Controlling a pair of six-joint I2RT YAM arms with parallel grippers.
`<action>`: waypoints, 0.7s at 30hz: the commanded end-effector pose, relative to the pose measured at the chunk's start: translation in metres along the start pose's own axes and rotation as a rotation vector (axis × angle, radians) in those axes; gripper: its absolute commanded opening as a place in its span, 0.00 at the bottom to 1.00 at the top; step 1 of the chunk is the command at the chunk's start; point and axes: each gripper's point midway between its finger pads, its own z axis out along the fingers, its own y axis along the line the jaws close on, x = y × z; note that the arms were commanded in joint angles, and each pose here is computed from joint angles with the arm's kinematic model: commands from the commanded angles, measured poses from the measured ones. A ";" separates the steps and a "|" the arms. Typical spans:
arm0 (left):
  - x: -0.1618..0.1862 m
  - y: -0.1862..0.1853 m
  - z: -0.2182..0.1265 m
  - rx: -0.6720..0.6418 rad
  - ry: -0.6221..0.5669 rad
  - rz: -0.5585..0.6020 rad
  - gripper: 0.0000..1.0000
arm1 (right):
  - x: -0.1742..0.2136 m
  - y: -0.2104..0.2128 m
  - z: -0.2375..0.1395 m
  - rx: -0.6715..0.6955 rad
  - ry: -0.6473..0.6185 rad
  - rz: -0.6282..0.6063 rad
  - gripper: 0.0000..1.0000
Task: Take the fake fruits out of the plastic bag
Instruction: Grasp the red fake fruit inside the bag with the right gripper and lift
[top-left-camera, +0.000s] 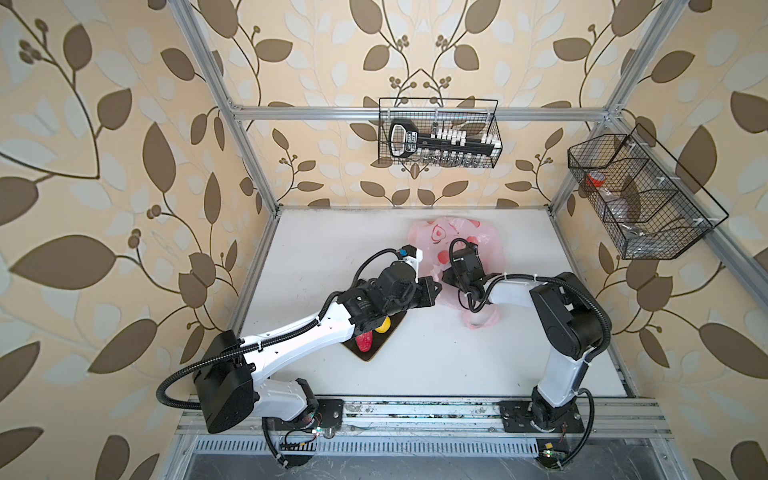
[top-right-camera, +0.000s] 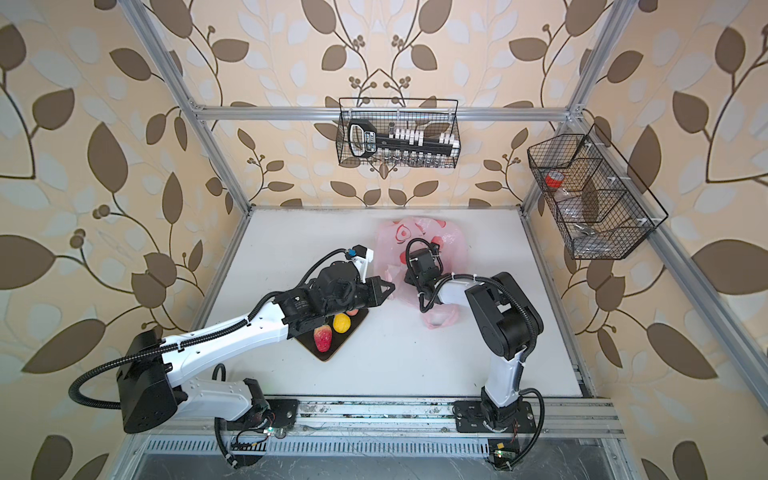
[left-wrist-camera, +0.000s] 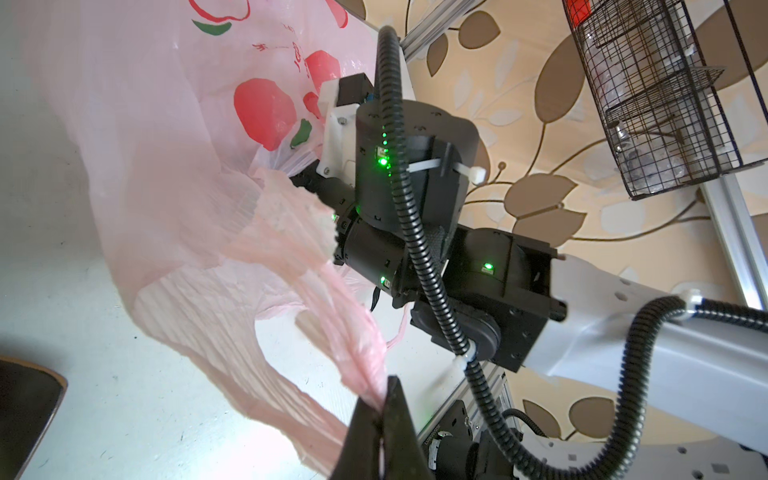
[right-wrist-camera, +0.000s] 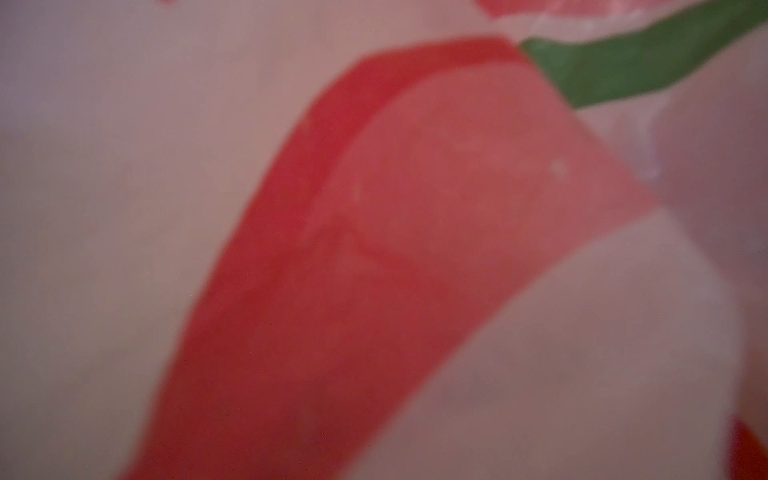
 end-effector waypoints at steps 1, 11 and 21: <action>-0.016 -0.010 -0.010 0.005 -0.067 0.002 0.00 | -0.006 -0.007 0.000 0.028 -0.009 -0.020 0.44; -0.030 0.017 -0.005 -0.062 -0.083 -0.029 0.00 | 0.006 0.004 -0.061 -0.154 0.035 -0.016 0.41; -0.031 0.039 0.014 -0.107 -0.080 -0.044 0.00 | 0.053 -0.008 -0.137 -0.327 0.152 -0.048 0.41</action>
